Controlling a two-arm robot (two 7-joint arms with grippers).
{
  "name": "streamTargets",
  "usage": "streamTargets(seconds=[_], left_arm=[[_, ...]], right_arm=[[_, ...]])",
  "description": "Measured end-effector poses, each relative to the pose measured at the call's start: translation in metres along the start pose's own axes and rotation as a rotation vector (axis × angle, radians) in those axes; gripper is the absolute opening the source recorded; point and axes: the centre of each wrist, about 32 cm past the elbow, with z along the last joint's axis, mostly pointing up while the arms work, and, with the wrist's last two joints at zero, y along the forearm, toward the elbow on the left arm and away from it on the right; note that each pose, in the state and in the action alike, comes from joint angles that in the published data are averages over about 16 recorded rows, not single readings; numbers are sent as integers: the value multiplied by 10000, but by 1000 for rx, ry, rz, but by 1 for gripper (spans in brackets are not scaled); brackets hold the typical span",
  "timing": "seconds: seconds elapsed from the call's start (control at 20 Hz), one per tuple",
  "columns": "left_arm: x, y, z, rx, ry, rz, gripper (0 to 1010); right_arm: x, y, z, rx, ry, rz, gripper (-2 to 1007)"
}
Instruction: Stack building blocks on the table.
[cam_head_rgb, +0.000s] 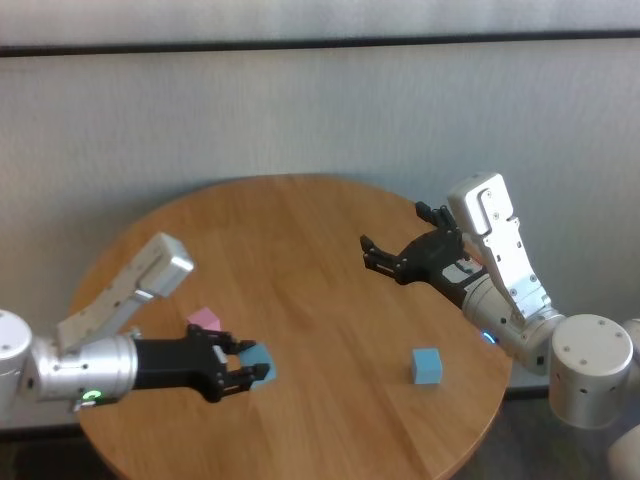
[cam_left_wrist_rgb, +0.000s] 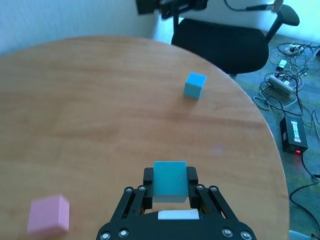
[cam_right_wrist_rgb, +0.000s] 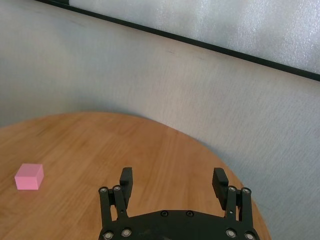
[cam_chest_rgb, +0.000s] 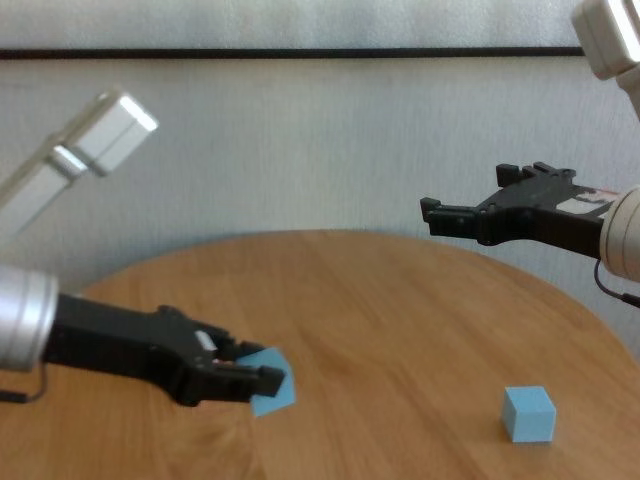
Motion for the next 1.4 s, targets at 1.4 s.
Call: streamTargets(seconds=[1.4], left_arm=[[53,-597,164,21,-57,-55,394]], right_arm=[[0,0,0,0,0,0,1005]])
